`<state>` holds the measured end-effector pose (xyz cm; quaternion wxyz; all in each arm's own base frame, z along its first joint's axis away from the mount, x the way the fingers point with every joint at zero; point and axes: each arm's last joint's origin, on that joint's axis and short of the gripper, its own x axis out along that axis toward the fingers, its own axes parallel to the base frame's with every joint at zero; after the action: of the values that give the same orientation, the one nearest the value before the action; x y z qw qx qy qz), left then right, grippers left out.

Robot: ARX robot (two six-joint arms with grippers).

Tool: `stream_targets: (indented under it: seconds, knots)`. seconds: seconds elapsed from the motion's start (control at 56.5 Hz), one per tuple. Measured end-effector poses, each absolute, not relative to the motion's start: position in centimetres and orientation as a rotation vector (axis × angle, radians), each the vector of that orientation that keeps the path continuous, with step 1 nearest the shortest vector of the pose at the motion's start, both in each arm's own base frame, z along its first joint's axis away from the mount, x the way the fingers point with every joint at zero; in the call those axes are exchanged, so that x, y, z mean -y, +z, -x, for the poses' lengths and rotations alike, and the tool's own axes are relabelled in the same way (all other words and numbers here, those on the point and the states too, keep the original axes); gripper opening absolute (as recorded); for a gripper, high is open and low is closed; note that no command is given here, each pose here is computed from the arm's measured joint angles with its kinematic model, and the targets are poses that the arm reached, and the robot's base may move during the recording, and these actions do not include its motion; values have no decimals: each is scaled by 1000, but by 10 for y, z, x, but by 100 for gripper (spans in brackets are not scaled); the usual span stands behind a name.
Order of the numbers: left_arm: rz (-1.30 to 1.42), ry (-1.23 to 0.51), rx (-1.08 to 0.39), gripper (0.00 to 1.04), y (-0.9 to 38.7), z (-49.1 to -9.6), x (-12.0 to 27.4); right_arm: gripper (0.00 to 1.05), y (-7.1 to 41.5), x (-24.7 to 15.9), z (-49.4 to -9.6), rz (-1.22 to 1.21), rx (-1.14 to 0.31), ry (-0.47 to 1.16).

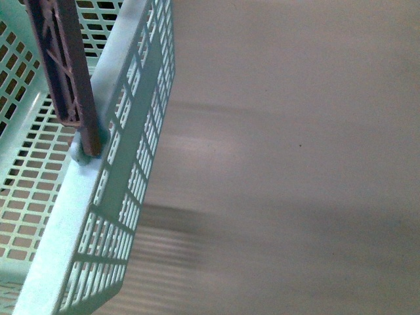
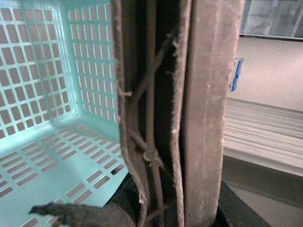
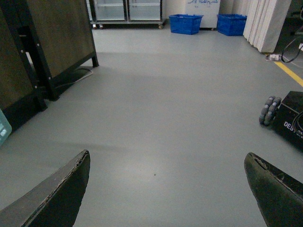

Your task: Pick mango and avocado into basket

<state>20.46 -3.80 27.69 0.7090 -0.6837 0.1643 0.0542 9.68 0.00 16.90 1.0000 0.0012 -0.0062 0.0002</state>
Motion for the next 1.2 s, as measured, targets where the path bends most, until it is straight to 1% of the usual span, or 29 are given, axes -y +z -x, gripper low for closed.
stream_targets:
  seconds: [1.204]
  knots:
    - [1516, 127, -361, 18, 277, -205, 38, 96, 169, 0, -97, -2, 12, 0]
